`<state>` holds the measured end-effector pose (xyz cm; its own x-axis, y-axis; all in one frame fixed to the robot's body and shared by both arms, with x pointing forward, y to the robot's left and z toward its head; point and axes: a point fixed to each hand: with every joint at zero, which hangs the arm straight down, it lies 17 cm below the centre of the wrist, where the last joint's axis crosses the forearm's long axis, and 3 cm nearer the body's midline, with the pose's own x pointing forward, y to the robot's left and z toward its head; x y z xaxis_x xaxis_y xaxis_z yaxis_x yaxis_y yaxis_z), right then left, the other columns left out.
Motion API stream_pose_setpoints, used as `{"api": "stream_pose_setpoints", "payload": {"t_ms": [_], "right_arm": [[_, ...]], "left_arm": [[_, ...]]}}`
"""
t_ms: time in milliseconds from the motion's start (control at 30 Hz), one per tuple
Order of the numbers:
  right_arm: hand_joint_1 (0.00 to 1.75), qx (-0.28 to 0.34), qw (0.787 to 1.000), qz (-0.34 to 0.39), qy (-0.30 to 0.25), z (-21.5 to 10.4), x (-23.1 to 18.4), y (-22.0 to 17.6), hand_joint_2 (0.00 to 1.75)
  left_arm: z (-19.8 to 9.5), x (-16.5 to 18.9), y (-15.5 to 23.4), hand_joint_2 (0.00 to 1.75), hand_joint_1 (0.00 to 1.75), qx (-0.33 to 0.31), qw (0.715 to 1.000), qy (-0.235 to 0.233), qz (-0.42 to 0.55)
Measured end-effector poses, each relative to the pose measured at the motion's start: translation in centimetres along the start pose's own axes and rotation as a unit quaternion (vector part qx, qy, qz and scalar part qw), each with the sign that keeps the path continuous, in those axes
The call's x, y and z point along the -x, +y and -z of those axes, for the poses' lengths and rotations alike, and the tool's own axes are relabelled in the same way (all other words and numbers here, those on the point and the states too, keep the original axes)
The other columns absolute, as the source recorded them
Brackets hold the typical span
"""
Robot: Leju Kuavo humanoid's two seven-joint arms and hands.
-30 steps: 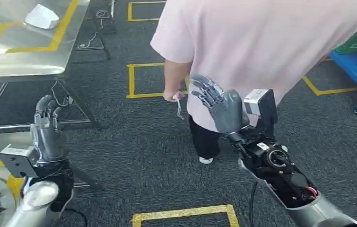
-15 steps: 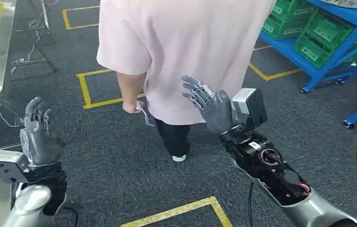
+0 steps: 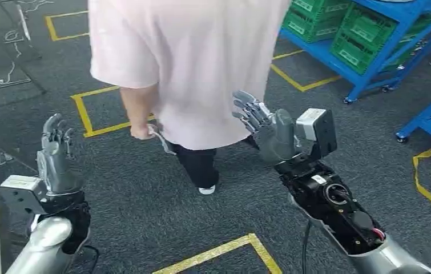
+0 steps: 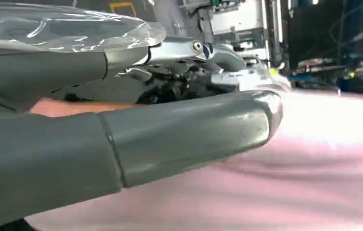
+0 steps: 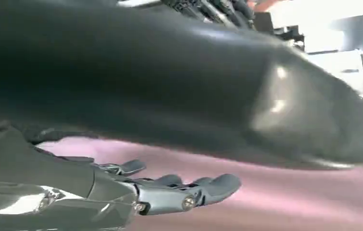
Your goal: Take the parts from the cabinet and place them on the table.
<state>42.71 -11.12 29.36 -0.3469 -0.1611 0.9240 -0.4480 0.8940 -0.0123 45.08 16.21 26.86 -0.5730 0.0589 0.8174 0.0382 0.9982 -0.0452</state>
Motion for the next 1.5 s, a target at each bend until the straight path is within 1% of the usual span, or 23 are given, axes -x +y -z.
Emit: {"api": "stream_pose_setpoints", "payload": {"t_ms": [167,300,633,833,1500], "right_arm": [[0.00,-0.002,1.000,-0.001,-0.008,0.1,-0.4,0.0,0.00],[0.00,-0.003,1.000,0.002,-0.003,-0.3,0.0,0.3,0.00],[0.00,-0.007,1.000,0.005,0.000,-0.9,-0.1,0.7,0.00],[0.00,-0.013,1.000,0.001,0.005,-1.0,0.2,1.3,0.00],[0.00,-0.023,1.000,0.002,-0.003,-0.6,-0.5,1.6,0.00]], "left_arm": [[-0.3,0.1,0.0,0.00,0.00,0.000,1.000,0.002,0.003],[-1.2,0.8,0.1,0.00,0.00,0.002,1.000,0.015,0.005],[-0.9,0.6,0.4,0.00,0.00,-0.009,1.000,0.017,0.016],[-1.6,1.0,0.7,0.00,0.00,-0.010,1.000,0.025,0.015],[-1.3,0.2,1.1,0.00,0.00,-0.016,0.999,0.020,0.018]]}}
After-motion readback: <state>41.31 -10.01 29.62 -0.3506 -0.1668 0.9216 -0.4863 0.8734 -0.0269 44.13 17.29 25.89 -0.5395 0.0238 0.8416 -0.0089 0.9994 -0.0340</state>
